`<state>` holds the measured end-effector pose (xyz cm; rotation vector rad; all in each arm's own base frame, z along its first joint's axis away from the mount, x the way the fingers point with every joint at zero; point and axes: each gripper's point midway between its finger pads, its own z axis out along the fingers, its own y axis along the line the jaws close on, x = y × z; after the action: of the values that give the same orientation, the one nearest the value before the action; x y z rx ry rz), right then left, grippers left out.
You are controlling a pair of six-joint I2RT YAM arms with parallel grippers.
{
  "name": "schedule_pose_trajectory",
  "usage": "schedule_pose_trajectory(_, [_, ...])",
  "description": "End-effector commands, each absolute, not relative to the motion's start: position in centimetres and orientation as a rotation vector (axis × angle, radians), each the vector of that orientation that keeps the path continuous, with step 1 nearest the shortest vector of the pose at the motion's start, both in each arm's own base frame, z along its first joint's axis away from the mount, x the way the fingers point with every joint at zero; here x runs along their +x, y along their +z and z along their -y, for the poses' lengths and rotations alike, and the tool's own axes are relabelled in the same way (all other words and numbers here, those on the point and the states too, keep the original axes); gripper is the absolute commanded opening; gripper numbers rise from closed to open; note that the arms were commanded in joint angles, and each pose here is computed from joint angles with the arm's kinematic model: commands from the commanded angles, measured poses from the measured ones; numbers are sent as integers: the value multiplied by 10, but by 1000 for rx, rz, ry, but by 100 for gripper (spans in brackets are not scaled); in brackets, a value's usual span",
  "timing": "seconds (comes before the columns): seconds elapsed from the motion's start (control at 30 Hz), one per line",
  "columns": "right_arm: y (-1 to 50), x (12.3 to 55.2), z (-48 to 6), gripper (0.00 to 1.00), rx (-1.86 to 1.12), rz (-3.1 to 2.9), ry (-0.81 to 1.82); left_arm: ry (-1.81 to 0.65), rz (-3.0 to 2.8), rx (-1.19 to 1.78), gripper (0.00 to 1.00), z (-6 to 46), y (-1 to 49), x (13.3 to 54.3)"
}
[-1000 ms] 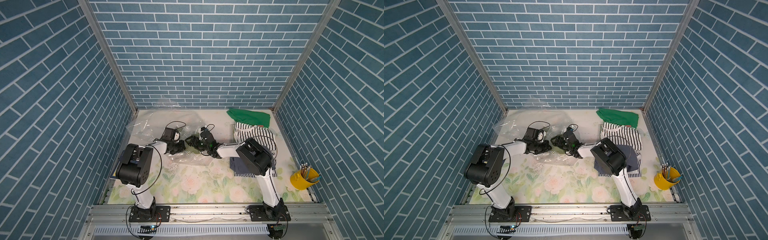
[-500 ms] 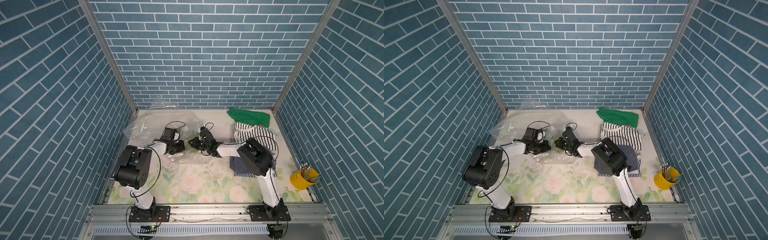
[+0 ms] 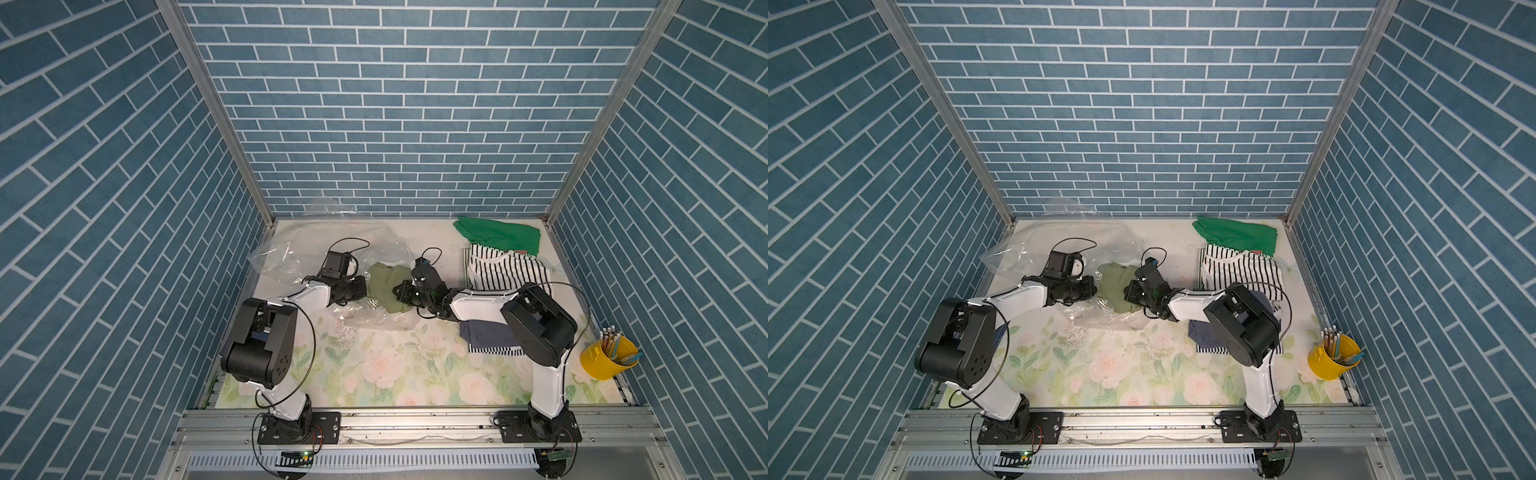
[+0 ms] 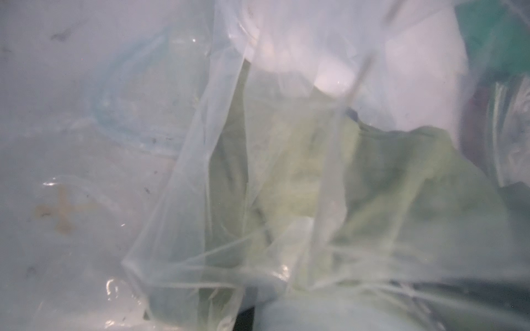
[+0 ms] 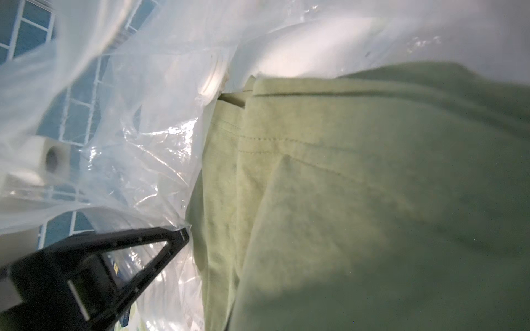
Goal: Take the tank top out of the vacuum bag
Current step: Take out the tank top from the vacuum bag.
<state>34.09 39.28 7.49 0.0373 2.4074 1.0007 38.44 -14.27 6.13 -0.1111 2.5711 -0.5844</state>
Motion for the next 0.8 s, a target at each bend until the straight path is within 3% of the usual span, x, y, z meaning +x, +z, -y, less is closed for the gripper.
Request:
schedule_pose_trajectory(0.0, [112,341,-383,0,-6,-2339,977,-536,-2562,-94,0,139,65,393])
schedule_pose_trajectory(0.4, [163,327,-324,0,-78,-2433,807,-518,-2566,-149,1,132,59,400])
schedule_pose_trajectory(0.77, [202,348,-241,0,32,-2387,731,-455,-2579,-299,0,117,46,419])
